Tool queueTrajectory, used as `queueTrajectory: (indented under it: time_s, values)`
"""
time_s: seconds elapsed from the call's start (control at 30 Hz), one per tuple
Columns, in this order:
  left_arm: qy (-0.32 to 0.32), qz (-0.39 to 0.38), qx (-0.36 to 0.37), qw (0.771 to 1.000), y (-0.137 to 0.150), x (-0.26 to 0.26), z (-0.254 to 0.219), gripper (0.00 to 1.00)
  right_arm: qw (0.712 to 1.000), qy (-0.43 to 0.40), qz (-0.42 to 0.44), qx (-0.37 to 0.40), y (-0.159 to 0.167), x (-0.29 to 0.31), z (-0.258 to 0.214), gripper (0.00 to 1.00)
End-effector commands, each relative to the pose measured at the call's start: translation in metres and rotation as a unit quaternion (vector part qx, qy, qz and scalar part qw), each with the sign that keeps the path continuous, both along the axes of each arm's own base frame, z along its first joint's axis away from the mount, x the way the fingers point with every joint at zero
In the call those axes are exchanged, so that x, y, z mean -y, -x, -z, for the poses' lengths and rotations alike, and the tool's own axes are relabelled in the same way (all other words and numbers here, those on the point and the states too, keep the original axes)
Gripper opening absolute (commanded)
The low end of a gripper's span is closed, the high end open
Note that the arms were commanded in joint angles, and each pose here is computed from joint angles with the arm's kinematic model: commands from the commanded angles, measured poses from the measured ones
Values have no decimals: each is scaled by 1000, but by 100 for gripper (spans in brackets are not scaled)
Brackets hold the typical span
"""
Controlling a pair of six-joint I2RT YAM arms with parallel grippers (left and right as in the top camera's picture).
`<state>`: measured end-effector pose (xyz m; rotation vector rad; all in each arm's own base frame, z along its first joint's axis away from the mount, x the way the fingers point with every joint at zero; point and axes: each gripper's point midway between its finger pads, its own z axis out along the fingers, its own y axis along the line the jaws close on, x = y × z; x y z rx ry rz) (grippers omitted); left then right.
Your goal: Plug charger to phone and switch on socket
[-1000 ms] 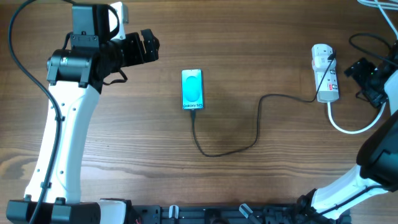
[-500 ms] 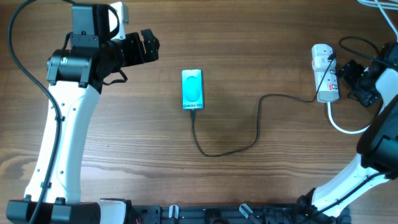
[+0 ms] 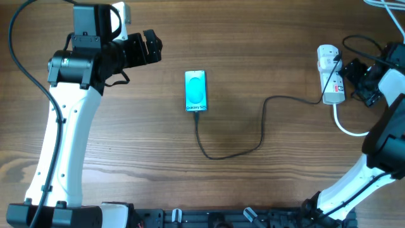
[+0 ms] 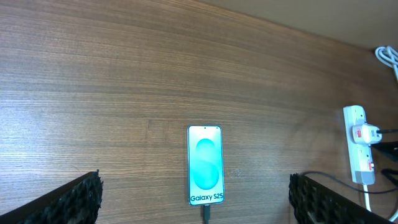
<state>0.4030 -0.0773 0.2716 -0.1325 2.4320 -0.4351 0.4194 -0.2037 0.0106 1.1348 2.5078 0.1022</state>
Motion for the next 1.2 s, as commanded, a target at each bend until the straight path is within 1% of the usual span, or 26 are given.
queueTrajectory:
  time_s: [0.0, 0.13, 0.23, 0.53, 0.77, 1.17]
  values:
    - [-2, -6, -6, 1000, 0, -2, 4, 100, 1000, -24, -7, 2, -5, -10, 9, 100]
    - [-2, -6, -6, 1000, 0, -2, 4, 100, 1000, -27, -8, 2, -5, -12, 9, 100]
    - [-2, -6, -6, 1000, 0, -2, 4, 100, 999, -47, -17, 11, -8, -19, 8, 100]
    - [-2, -6, -6, 1000, 0, -2, 4, 100, 998, -53, -16, -1, -4, -23, 10, 100]
    - [-2, -6, -6, 1000, 0, -2, 4, 100, 998, -61, -20, -17, -1, -29, 24, 100]
    - [-2, -6, -6, 1000, 0, -2, 4, 100, 998, -59, -17, -18, -1, -28, 25, 100]
